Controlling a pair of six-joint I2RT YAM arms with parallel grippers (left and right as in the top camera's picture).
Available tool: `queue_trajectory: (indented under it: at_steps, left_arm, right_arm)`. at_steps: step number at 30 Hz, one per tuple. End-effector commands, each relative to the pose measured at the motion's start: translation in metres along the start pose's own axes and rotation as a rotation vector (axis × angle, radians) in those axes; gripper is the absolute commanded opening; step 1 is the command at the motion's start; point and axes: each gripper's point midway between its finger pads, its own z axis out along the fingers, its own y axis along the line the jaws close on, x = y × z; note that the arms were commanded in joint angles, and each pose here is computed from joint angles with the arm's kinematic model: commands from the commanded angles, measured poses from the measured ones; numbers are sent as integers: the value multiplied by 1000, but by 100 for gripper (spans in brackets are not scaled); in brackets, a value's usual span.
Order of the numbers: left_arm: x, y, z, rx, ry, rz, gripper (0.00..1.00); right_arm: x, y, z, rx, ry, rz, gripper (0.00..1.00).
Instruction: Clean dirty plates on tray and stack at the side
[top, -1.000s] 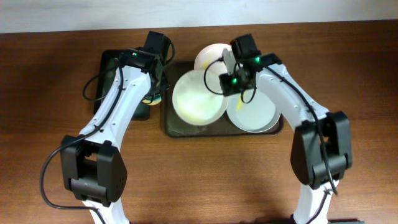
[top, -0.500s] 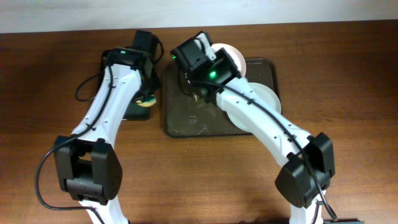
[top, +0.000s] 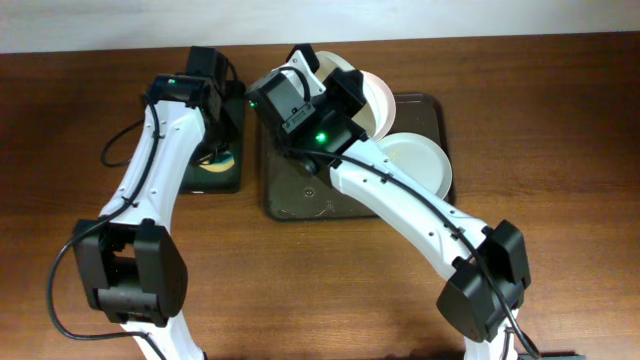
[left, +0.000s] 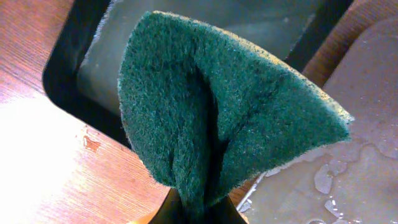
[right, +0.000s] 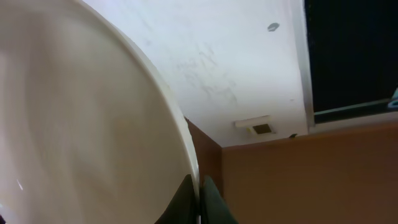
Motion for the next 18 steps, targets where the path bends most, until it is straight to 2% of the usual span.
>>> queue_trajectory:
  at_steps: [1, 3, 5, 6, 8, 9, 10, 12, 13, 15, 18]
  left_arm:
    - [0, 1, 1, 0, 5, 14, 0]
    - [1, 1, 1, -2, 7, 14, 0]
    - [1, 1, 1, -3, 8, 14, 0]
    - [1, 2, 1, -4, 10, 15, 0]
    - [2, 2, 1, -6, 14, 16, 0]
    - [4, 3, 1, -11, 19, 17, 0]
    - [4, 4, 1, -13, 21, 18, 0]
    - [4, 4, 1, -13, 22, 18, 0]
    - [4, 4, 1, -13, 21, 17, 0]
    - [4, 4, 1, -13, 22, 18, 0]
    - [5, 3, 1, -12, 22, 19, 0]
  right_arm:
    - [-5, -13, -14, 6, -22, 107, 4]
    - [1, 9, -7, -127, -10, 163, 4]
    - [10, 63, -3, -474, 9, 138, 4]
    - [20, 78, -1, -586, 27, 84, 4]
    - [41, 64, 20, -534, 132, 182, 4]
    - [54, 42, 35, -469, 212, 375, 4]
    - [59, 33, 43, -493, 247, 499, 4]
    - [51, 39, 47, -721, 216, 554, 4]
    - [48, 44, 49, -906, 179, 554, 4]
    - [60, 38, 63, -1059, 204, 654, 4]
    - [98, 14, 101, -1253, 288, 903, 4]
